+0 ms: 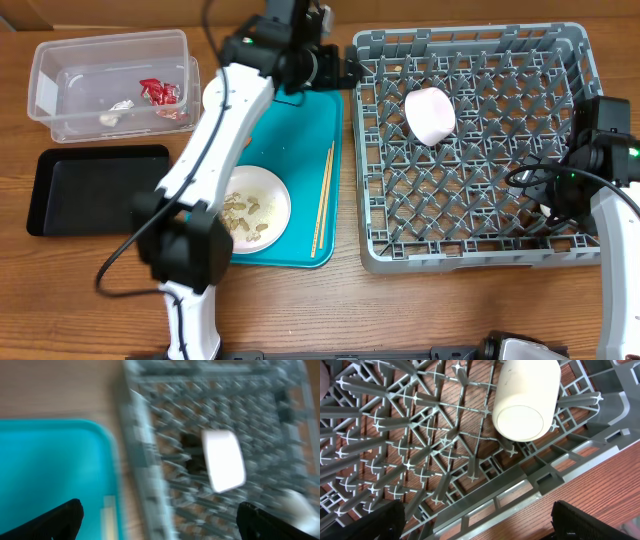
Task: Sort waste into correct bins and load items into the dishwasher
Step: 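Move the left gripper to the white bowl and grasp it, then lift the white bowl with the left gripper and carry it right over the rack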
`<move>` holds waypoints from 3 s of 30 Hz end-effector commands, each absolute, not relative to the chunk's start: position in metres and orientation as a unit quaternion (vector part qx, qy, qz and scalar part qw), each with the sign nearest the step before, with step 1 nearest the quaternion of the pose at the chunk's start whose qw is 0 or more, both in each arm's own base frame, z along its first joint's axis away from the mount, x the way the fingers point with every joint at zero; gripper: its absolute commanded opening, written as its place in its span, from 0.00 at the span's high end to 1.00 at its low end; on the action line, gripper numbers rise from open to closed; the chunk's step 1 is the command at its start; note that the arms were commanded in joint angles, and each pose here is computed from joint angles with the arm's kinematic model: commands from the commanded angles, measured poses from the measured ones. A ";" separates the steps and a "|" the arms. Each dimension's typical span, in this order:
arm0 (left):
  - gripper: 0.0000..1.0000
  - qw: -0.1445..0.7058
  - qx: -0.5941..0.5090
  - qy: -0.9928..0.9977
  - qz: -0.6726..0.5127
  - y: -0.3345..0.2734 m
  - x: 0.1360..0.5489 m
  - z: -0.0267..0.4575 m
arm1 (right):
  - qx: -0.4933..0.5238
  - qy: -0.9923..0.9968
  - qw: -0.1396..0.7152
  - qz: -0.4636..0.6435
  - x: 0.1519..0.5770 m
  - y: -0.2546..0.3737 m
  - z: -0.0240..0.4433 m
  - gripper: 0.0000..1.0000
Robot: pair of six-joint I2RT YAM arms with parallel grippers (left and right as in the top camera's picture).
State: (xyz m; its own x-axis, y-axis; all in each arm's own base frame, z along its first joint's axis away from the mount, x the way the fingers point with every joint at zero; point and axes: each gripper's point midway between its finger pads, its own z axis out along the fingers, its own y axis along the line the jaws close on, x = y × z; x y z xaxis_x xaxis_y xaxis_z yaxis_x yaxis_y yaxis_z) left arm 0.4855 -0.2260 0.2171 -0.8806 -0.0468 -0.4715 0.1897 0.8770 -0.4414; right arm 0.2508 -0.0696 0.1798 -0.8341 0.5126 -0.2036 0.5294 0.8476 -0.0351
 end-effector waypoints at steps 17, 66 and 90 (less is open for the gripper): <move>0.00 0.220 -0.088 0.971 0.036 -0.057 0.487 0.172 | 0.278 0.953 0.114 -0.042 0.255 -0.071 0.190 0.01; 0.96 0.166 -0.059 0.984 0.037 -0.081 0.526 0.044 | 0.278 0.954 0.108 -0.041 0.252 -0.070 0.190 0.01; 0.96 0.139 -0.050 0.988 0.052 -0.076 0.514 0.046 | 0.278 0.954 0.109 -0.041 0.252 -0.070 0.190 0.01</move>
State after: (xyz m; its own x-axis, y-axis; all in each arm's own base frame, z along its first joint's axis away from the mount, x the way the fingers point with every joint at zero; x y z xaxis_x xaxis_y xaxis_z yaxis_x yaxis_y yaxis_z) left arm 0.5057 -0.0730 0.0437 -0.9614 -0.0909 -0.2598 -0.1166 0.9895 0.0850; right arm 0.2489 -0.0685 0.1794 -0.8342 0.5160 -0.1943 0.5314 0.8464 -0.0336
